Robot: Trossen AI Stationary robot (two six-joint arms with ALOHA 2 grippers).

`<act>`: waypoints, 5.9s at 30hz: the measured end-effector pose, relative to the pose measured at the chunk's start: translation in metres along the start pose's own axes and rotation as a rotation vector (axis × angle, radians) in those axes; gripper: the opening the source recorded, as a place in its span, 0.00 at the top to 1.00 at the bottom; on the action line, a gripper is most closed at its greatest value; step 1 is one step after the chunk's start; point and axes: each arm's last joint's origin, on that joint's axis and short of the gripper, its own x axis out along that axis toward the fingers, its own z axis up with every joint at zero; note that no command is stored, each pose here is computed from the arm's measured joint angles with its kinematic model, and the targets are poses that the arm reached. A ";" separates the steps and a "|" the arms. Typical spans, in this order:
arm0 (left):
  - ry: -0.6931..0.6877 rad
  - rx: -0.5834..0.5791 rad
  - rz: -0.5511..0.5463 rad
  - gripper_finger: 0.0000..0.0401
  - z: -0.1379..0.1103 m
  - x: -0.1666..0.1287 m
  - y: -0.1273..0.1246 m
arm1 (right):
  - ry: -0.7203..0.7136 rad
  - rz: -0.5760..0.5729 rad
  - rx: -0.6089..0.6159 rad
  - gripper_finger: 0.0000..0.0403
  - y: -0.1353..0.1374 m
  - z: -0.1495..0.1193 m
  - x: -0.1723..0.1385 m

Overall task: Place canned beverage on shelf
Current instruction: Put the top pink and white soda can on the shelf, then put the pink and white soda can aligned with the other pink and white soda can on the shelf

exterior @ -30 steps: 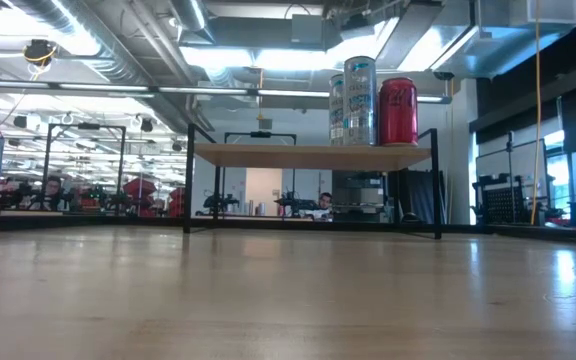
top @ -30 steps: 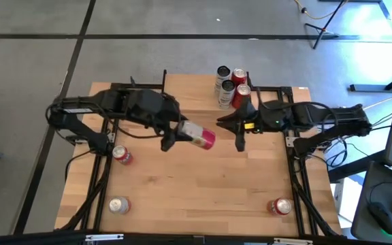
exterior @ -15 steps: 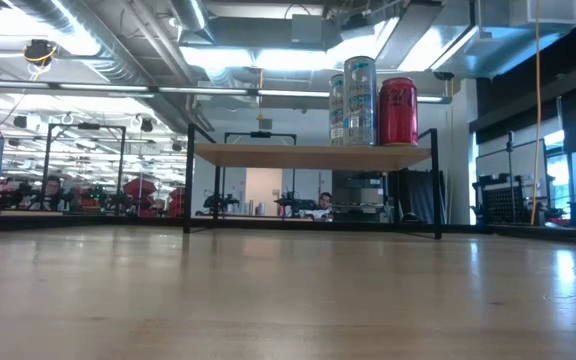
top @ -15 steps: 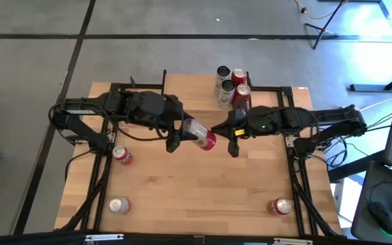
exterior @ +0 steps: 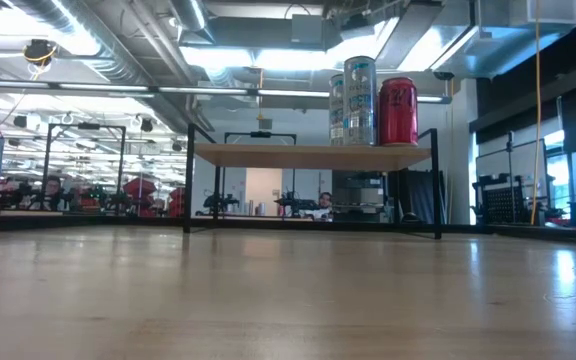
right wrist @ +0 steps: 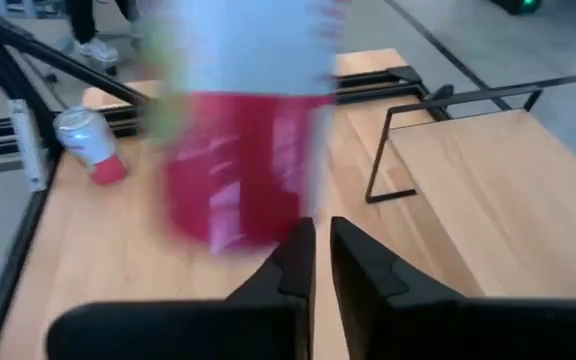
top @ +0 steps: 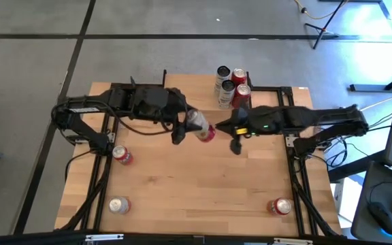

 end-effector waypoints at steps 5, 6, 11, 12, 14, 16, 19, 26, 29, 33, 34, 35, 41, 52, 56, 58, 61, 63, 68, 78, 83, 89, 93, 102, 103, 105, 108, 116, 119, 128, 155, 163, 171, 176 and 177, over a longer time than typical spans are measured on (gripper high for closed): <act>-0.001 -0.005 0.091 0.34 0.004 0.003 0.024 | -0.021 -0.017 0.005 0.93 -0.011 0.001 -0.042; 0.001 -0.014 0.092 0.34 0.005 0.004 0.030 | -0.024 -0.019 0.006 0.93 -0.013 0.000 -0.049; 0.030 -0.028 0.111 0.34 0.008 0.010 0.064 | -0.021 -0.026 0.022 0.93 -0.022 -0.005 -0.079; 0.043 -0.031 0.116 0.34 0.008 0.012 0.072 | -0.014 -0.036 0.026 0.93 -0.023 -0.006 -0.081; 0.053 -0.033 0.133 0.34 0.008 0.016 0.087 | -0.005 -0.073 0.025 0.93 -0.025 -0.008 -0.084; 0.073 -0.018 0.146 0.34 0.007 0.022 0.102 | 0.025 -0.111 0.014 0.93 -0.027 -0.011 -0.084; 0.104 0.018 0.185 0.34 0.005 0.031 0.124 | 0.066 -0.138 0.005 0.93 -0.028 -0.015 -0.083; 0.189 0.078 0.244 0.34 -0.008 0.068 0.169 | 0.151 -0.192 0.005 0.93 -0.028 -0.033 -0.069; 0.218 0.087 0.261 0.34 -0.014 0.082 0.183 | 0.176 -0.217 0.013 0.93 -0.029 -0.041 -0.062; 0.214 0.092 0.261 0.34 -0.018 0.097 0.195 | 0.216 -0.231 0.032 0.93 -0.029 -0.053 -0.054; 0.213 0.097 0.255 0.34 -0.019 0.100 0.197 | 0.223 -0.234 0.035 0.93 -0.029 -0.055 -0.053; 0.212 0.097 0.253 0.34 -0.020 0.103 0.199 | 0.230 -0.238 0.035 0.93 -0.029 -0.058 -0.052; 0.228 0.087 0.262 0.34 -0.025 0.111 0.208 | 0.258 -0.247 0.055 0.93 -0.029 -0.066 -0.046; 0.246 0.081 0.267 0.34 -0.030 0.119 0.212 | 0.258 -0.248 0.050 0.93 -0.029 -0.066 -0.046; 0.235 0.076 0.267 0.34 -0.029 0.121 0.210 | 0.258 -0.248 0.050 0.93 -0.029 -0.066 -0.046; 0.234 0.064 0.267 0.34 -0.029 0.121 0.210 | 0.258 -0.248 0.050 0.93 -0.029 -0.066 -0.046; 0.235 0.068 0.266 0.34 -0.029 0.121 0.210 | 0.258 -0.247 0.050 0.93 -0.029 -0.066 -0.046; 0.234 0.079 0.265 0.34 -0.029 0.121 0.210 | 0.258 -0.246 0.050 0.93 -0.029 -0.066 -0.046; 0.233 0.077 0.265 0.33 -0.029 0.121 0.210 | 0.258 -0.246 0.050 0.93 -0.029 -0.066 -0.046; 0.222 0.081 0.261 0.14 -0.028 0.121 0.210 | 0.258 -0.246 0.049 0.93 -0.029 -0.066 -0.046; 0.227 0.084 0.256 0.12 -0.028 0.122 0.207 | 0.258 -0.246 0.049 0.93 -0.029 -0.066 -0.046; 0.208 0.097 0.250 0.12 -0.022 0.119 0.199 | 0.258 -0.246 0.048 0.93 -0.029 -0.066 -0.046; 0.167 0.089 0.254 0.12 0.001 0.103 0.192 | 0.257 -0.250 0.048 0.93 -0.029 -0.066 -0.046; 0.469 0.041 0.313 0.12 -0.006 0.064 0.193 | 0.256 -0.254 0.052 0.93 -0.029 -0.066 -0.046; 0.516 0.029 0.318 0.12 -0.014 0.065 0.195 | 0.256 -0.254 0.053 0.93 -0.029 -0.066 -0.046; 0.576 0.014 0.341 0.12 -0.029 0.073 0.202 | 0.256 -0.254 0.053 0.93 -0.029 -0.066 -0.046; 0.557 0.014 0.400 0.12 -0.043 0.089 0.212 | 0.255 -0.253 0.050 0.93 -0.029 -0.066 -0.046; 0.451 0.001 0.386 0.12 -0.061 0.112 0.220 | 0.255 -0.253 0.049 0.93 -0.029 -0.066 -0.046; 0.409 0.029 0.392 0.12 -0.059 0.115 0.222 | 0.255 -0.253 0.051 0.93 -0.029 -0.066 -0.046; 0.414 0.043 0.400 0.12 -0.057 0.113 0.219 | 0.262 -0.255 0.051 0.93 -0.029 -0.067 -0.047; 0.536 -0.176 -0.031 0.12 -0.107 0.000 -0.048 | 0.368 0.099 0.044 0.93 0.012 -0.072 -0.047; 0.601 -0.317 -0.158 0.12 -0.121 -0.011 -0.084 | 0.433 0.119 0.029 0.91 0.019 -0.077 -0.030; 0.777 -0.492 -0.155 0.12 -0.139 -0.033 -0.107 | 0.461 0.104 0.025 0.69 0.021 -0.080 -0.023; 0.897 -0.574 -0.082 0.12 -0.158 -0.055 -0.126 | 0.424 -0.066 0.062 0.45 0.016 -0.081 -0.023; 0.907 -0.591 -0.071 0.12 -0.160 -0.058 -0.128 | 0.427 -0.093 0.052 0.40 0.015 -0.082 -0.023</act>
